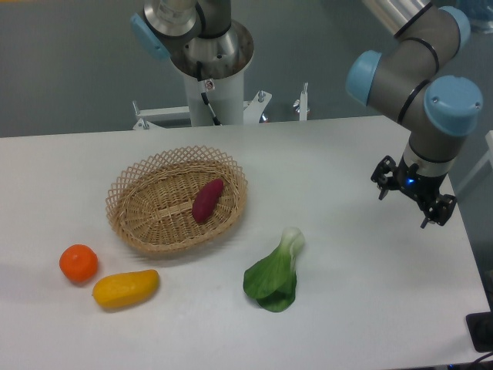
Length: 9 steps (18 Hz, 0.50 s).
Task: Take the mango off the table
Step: 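Move the open gripper over the basket toward the yellow mango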
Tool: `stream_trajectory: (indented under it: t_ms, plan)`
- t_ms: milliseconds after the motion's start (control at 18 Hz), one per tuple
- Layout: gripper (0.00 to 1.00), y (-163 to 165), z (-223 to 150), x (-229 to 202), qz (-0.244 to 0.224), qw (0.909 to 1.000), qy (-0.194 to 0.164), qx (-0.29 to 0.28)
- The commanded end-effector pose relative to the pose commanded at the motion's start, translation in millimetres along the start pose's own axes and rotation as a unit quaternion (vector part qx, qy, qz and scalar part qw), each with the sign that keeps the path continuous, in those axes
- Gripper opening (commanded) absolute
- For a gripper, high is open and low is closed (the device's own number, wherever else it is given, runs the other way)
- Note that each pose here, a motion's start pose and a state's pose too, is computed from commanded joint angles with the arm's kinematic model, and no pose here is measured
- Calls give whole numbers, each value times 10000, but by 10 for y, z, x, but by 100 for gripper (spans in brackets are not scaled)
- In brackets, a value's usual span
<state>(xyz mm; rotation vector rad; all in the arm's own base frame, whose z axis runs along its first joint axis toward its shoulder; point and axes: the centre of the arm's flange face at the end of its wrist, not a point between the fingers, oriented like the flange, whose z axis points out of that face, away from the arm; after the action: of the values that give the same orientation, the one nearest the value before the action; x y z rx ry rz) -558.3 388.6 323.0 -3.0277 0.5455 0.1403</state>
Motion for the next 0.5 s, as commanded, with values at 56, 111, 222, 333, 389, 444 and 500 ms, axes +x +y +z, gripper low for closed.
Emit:
stream_trajectory:
  t_ms: [56, 111, 222, 333, 389, 444, 500]
  plan:
    - [100, -100, 23, 24, -47, 10000, 19, 7]
    - [100, -208, 45, 52, -125, 9999, 37, 6]
    - [100, -374, 89, 123, -243, 9997, 96, 2]
    - [100, -539, 147, 206, -314, 9994, 158, 18]
    - [100, -627, 159, 236, -429, 9989, 169, 20]
    - [100, -699, 168, 260, -537, 9984, 176, 36]
    - [100, -776, 167, 270, -576, 9982, 171, 72]
